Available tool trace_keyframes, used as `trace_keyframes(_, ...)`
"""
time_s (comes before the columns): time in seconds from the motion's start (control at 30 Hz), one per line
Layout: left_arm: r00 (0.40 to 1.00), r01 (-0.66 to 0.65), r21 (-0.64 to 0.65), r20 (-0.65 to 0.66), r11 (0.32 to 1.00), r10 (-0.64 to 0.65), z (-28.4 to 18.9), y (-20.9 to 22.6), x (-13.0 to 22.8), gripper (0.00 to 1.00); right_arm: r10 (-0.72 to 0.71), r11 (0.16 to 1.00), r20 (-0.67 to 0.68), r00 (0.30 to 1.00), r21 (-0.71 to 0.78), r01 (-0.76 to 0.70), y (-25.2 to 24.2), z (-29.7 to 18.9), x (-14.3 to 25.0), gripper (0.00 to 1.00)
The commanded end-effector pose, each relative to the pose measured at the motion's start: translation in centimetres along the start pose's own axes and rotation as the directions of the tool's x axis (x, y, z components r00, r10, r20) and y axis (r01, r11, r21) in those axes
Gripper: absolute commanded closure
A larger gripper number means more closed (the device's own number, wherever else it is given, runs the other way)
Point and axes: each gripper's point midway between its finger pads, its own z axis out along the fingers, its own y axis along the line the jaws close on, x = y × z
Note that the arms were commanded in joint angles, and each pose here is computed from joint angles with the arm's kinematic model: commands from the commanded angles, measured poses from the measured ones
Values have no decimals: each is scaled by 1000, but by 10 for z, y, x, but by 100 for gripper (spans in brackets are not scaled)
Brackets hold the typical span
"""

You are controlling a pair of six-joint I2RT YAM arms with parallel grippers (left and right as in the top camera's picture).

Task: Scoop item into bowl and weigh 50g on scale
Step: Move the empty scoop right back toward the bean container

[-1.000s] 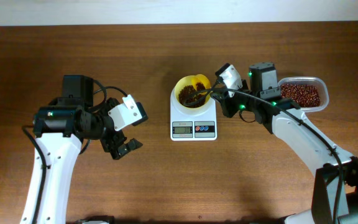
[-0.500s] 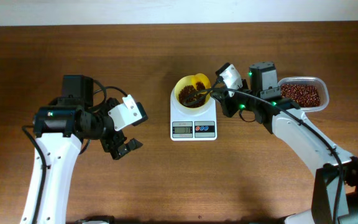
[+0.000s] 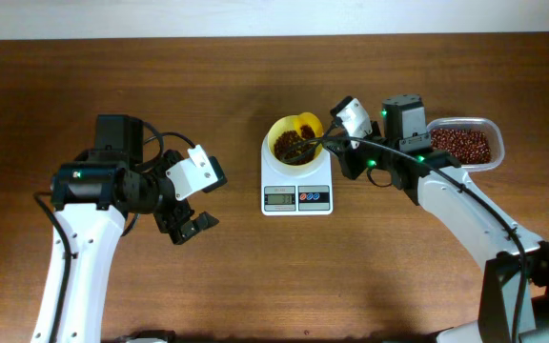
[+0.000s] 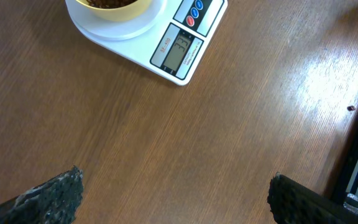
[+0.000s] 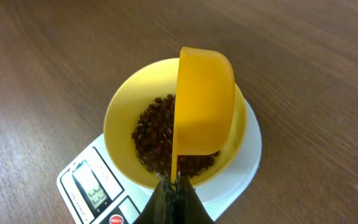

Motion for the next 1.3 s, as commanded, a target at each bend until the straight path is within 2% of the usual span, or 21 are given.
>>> trace_keyframes(0.0,1000,-4,7,15,1000,4,0,-2,-1,1,-23,999,0,1000,42,23,1,-5,-6,96)
trace_keyframes(0.2,1000,-4,7,15,1000,4,0,-2,-1,1,-62,996,0,998,59,62,13,-3,-13,96)
trace_keyframes(0.27,1000,-4,7,15,1000,4,0,-2,-1,1,-41,990,-59,997,134,49,0,-4,-1,96)
trace_keyframes(0.53,1000,-4,7,15,1000,4,0,-2,-1,1,-107,984,16,994,144,104,13,-13,-30,96)
trace_keyframes(0.6,1000,-4,7,15,1000,4,0,-2,-1,1,-73,979,-72,995,187,86,6,-9,-8,96)
trace_keyframes(0.73,1000,-4,7,15,1000,4,0,-2,-1,1,-113,976,-7,994,188,112,14,-15,-29,96)
trace_keyframes(0.8,1000,-4,7,15,1000,4,0,-2,-1,1,-94,975,-53,994,196,103,12,-11,-17,96)
trace_keyframes(0.9,1000,-4,7,15,1000,4,0,-2,-1,1,-137,974,-20,990,179,138,26,-5,-28,96)
trace_keyframes(0.97,1000,-4,7,15,1000,4,0,-2,-1,1,-128,967,-58,990,215,138,21,-5,-21,96)
trace_keyframes(1.27,1000,-4,7,15,1000,4,0,-2,-1,1,-140,964,-32,990,224,143,20,-6,-28,96)
